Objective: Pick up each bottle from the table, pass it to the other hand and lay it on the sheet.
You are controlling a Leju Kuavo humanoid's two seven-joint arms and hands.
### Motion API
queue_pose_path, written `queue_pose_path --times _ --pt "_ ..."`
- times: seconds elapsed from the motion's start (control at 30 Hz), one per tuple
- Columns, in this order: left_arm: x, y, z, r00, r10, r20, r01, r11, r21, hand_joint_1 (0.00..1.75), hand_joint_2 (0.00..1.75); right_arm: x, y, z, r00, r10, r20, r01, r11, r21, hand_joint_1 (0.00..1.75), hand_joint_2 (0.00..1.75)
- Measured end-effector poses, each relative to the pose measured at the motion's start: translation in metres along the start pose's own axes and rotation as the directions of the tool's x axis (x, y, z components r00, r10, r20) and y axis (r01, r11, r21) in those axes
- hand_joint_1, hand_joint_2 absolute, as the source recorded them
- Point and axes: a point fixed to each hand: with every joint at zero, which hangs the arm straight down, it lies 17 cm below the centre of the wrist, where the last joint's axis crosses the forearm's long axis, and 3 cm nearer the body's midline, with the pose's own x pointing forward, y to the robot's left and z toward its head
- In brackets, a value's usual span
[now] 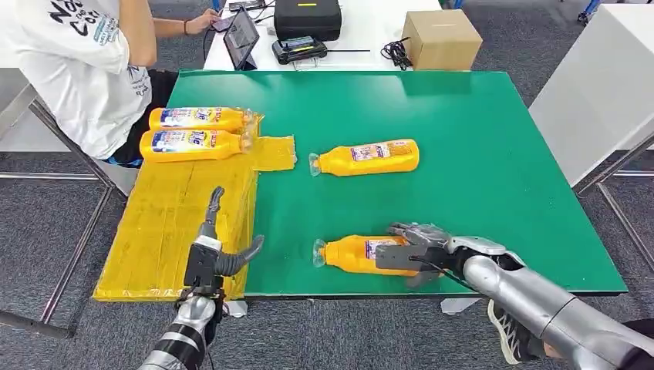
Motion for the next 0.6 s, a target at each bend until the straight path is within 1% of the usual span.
queue_pose_path --times 0.23,0.47,0.5,0.53,0.57,0.6 --pt "-0.002 -0.002 0.001 1.000 0.002 -0.006 -0.002 1.000 -0.007 0.00 1.75 0.000 0.000 -0.005 1.000 -0.001 -0.004 0.001 1.000 -0.003 0.00 1.75" --pt "-0.005 -0.005 0.003 1.000 0.007 -0.017 -0.007 1.000 -0.017 0.00 1.75 -0.001 0.004 -0.012 0.999 0.039 -0.016 -0.039 0.999 0.006 0.00 1.75" --pt "-0.006 -0.005 0.004 1.000 0.007 -0.019 -0.007 1.000 -0.018 0.00 1.75 -0.001 0.005 -0.013 0.999 0.041 -0.017 -0.041 0.999 0.008 0.07 1.75" --pt "-0.006 -0.006 0.004 1.000 0.007 -0.020 -0.007 1.000 -0.019 0.00 1.75 -0.001 0.005 -0.014 0.999 0.044 -0.019 -0.044 0.999 0.010 1.15 1.75" --pt "-0.006 -0.006 0.004 1.000 0.007 -0.021 -0.008 1.000 -0.020 0.00 1.75 -0.001 0.006 -0.014 0.999 0.045 -0.019 -0.044 0.999 0.013 1.36 1.75" --pt "-0.007 -0.006 0.004 1.000 0.007 -0.022 -0.008 1.000 -0.021 0.00 1.75 0.000 0.007 -0.015 0.999 0.044 -0.016 -0.044 0.999 0.015 1.52 1.75"
